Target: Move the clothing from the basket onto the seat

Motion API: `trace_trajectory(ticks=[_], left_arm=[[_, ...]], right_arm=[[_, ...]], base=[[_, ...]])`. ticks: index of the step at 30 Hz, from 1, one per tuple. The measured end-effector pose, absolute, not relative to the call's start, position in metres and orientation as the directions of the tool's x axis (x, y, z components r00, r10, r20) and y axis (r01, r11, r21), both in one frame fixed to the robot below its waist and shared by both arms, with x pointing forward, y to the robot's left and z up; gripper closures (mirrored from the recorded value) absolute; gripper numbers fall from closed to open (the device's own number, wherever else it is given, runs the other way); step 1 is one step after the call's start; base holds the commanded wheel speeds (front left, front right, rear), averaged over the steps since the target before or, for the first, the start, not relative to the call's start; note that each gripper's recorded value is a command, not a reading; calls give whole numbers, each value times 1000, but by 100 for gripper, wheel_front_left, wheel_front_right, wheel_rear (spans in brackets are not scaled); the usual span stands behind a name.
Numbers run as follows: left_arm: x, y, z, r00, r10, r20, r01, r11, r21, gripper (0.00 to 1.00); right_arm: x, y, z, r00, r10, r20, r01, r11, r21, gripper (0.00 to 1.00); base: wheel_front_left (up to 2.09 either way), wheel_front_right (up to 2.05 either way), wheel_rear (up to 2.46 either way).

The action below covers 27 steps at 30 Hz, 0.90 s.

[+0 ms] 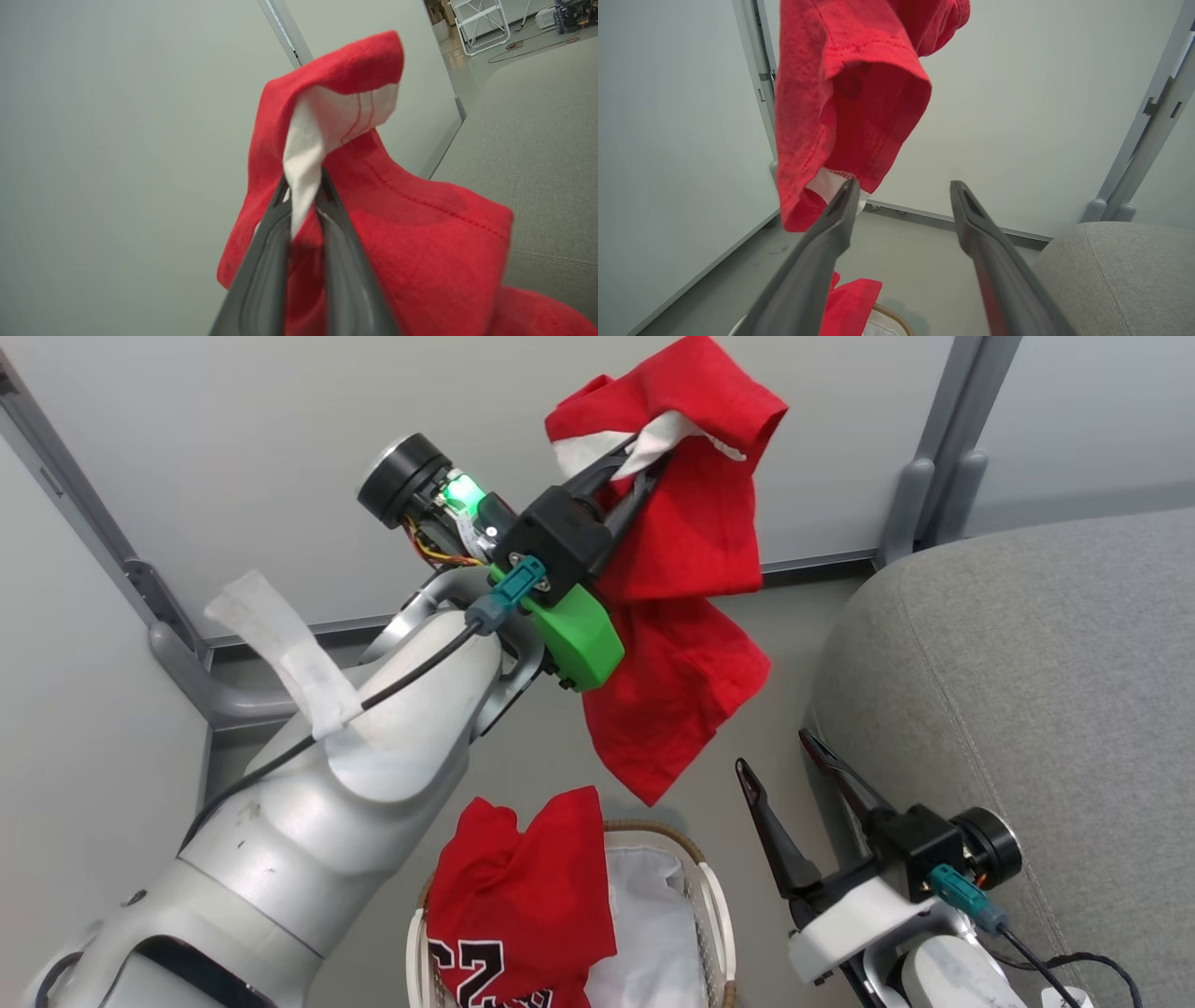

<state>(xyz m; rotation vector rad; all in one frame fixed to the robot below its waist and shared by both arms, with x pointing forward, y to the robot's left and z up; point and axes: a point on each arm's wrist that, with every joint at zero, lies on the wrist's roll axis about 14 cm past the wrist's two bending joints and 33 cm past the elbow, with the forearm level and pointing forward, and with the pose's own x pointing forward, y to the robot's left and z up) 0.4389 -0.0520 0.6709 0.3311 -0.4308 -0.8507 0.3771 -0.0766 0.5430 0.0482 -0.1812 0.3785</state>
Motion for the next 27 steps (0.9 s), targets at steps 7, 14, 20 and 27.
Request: trace_trajectory(ticks=[7, 14, 20, 27], left_arm=[[426, -59, 677, 557, -795, 241, 660, 600, 452, 100], [417, -60, 681, 546, -800, 249, 671, 595, 443, 100], [413, -59, 683, 542, -802, 253, 674, 594, 439, 100], [408, -60, 680, 539, -803, 255, 694, 595, 405, 100]], right_arm=[[388, -35, 556, 854, 477, 208, -490, 871, 16, 0], [398, -7, 570, 807, 543, 233, -560, 829, 6, 0], [400, -1, 578, 794, 552, 256, -577, 816, 29, 0], [400, 5, 601, 765, 563, 314, -593, 805, 3, 76]], base=[[0, 0, 0], [0, 0, 0], [0, 0, 0], [0, 0, 0]])
